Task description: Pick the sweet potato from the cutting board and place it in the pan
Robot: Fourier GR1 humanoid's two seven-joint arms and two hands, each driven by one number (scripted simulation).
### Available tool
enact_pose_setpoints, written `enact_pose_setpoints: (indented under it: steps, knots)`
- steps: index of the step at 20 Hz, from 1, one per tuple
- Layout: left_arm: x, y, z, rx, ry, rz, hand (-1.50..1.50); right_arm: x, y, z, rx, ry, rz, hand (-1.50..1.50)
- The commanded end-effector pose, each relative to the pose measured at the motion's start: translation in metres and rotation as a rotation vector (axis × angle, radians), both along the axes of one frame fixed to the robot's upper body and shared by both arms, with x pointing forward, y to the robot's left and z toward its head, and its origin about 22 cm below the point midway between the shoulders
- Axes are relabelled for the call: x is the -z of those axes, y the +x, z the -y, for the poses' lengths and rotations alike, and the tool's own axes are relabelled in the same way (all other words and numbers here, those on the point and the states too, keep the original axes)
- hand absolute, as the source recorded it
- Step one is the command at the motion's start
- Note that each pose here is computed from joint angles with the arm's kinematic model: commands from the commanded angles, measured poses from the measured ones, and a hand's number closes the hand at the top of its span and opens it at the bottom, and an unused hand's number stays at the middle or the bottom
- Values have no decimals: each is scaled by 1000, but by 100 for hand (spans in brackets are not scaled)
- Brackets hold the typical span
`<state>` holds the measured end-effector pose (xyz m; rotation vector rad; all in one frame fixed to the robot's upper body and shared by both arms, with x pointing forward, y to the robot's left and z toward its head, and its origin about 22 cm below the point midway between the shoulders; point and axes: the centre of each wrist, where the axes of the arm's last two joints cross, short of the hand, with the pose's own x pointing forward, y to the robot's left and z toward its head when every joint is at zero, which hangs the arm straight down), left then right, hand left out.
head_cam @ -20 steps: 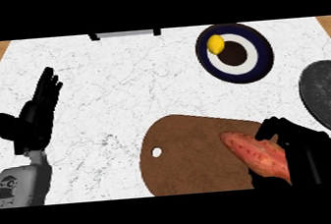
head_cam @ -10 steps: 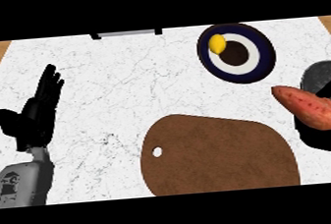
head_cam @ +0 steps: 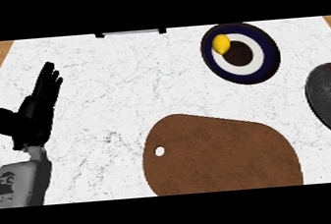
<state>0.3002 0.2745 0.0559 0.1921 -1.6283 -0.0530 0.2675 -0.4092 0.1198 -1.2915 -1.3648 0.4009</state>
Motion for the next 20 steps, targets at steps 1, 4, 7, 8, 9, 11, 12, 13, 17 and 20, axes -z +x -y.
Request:
enact_pose_setpoints:
  steps: [1,4,7,8,9,11,12,13,17,20]
  knots:
    - [-7,1,7,9,1,-20,0,26,10,51,70,-66,-31,150]
    - [1,-2,22,33,0,-5,0,49,27,62,76,-80,-36,150]
    - [2,-2,17,26,8,-5,0,39,32,91,96,-54,-6,150]
    - [21,-6,9,29,-1,-13,0,55,41,81,87,-50,-14,150]
    - [-8,7,15,31,-7,10,0,61,34,90,85,-15,-3,150]
    - [6,6,22,32,2,2,0,63,31,101,74,-40,-44,150]
    - [8,-2,12,40,-8,14,0,79,36,85,70,150,3,150]
    - [-2,12,27,29,-2,22,0,83,36,86,55,135,-37,150]
    - [-8,6,18,48,-5,28,0,96,26,94,-18,360,-213,-150]
    - [-6,6,20,46,-9,5,0,86,29,102,-55,403,-212,-150]
